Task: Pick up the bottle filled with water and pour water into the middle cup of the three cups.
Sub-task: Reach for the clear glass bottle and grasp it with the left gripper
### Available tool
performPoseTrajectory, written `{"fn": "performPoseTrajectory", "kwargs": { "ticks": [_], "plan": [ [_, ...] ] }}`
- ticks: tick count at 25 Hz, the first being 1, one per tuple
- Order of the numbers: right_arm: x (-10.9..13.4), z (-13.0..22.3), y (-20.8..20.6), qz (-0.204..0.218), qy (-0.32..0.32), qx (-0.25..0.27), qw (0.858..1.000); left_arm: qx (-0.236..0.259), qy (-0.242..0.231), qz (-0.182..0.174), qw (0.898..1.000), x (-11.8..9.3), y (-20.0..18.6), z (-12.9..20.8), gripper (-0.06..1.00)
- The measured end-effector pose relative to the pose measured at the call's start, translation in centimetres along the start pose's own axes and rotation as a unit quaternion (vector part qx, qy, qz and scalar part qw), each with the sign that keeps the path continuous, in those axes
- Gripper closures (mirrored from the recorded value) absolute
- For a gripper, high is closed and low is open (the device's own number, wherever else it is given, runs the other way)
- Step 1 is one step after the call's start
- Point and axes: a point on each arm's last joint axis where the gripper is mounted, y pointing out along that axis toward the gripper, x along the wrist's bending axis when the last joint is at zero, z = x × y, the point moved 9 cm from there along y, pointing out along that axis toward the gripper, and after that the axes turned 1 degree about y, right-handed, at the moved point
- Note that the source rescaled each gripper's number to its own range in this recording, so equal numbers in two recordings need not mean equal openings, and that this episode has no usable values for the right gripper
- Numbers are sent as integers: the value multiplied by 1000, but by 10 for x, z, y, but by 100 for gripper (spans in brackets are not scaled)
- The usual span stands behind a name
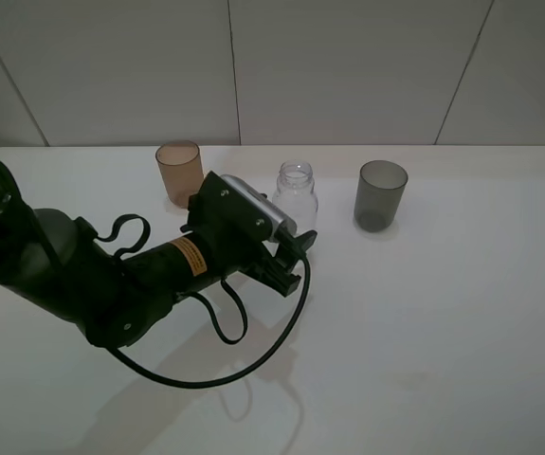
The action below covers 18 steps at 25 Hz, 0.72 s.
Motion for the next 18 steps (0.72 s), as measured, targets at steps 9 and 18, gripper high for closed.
{"fn": "performPoseTrajectory", "kwargs": {
  "ticks": [9,18],
  "plan": [
    [0,0,0,0,0,0,1000,-2,-1,-2,1000,-1,12,8,-6],
    [0,0,0,0,0,0,1000,-1,-5,-19,1000,10,17,11,-6]
  ]
}}
